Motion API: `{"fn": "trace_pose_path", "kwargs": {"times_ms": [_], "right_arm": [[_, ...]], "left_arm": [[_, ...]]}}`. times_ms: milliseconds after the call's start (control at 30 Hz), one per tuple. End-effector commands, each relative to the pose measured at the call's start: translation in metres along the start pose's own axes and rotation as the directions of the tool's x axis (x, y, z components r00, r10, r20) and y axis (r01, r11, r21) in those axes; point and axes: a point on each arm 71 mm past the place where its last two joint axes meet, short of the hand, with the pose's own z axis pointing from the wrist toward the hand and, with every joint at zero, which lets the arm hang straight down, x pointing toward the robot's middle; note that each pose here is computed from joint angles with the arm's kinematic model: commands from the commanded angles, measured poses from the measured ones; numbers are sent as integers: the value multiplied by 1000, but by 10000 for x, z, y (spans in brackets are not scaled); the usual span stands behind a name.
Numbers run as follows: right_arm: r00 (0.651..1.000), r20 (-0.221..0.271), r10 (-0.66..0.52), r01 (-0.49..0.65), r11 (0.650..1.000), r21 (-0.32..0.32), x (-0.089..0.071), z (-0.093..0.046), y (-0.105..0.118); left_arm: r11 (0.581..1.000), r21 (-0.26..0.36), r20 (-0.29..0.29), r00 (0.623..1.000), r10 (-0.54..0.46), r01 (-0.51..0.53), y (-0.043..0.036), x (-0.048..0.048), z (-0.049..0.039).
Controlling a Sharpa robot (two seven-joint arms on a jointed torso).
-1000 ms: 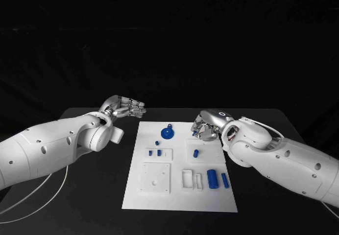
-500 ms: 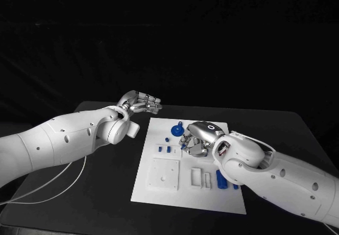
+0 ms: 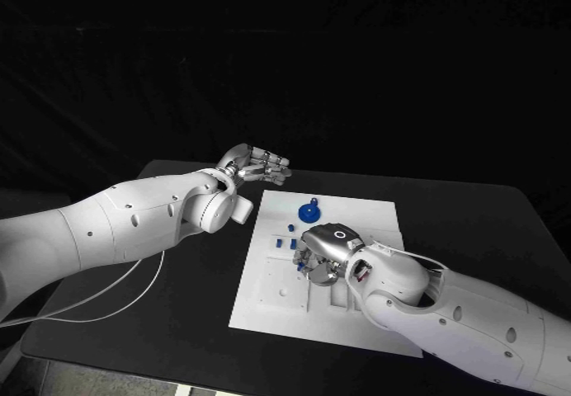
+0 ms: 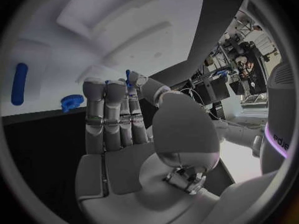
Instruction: Assemble the parts on the task board
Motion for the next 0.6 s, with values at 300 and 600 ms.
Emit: {"fn": "trace_pose_path", "kwargs": {"times_ms": [300,600], "right_arm": [[998,-26,-60,59,998,-22,116,8,54],[997,-35,-63,63,998,-25,146,-11,61]], "left_arm": [[1000,1,-4,1000,-11,11,-20,32,9],[1000,-6,-6,1000,-12,12,-13,28,10]]}}
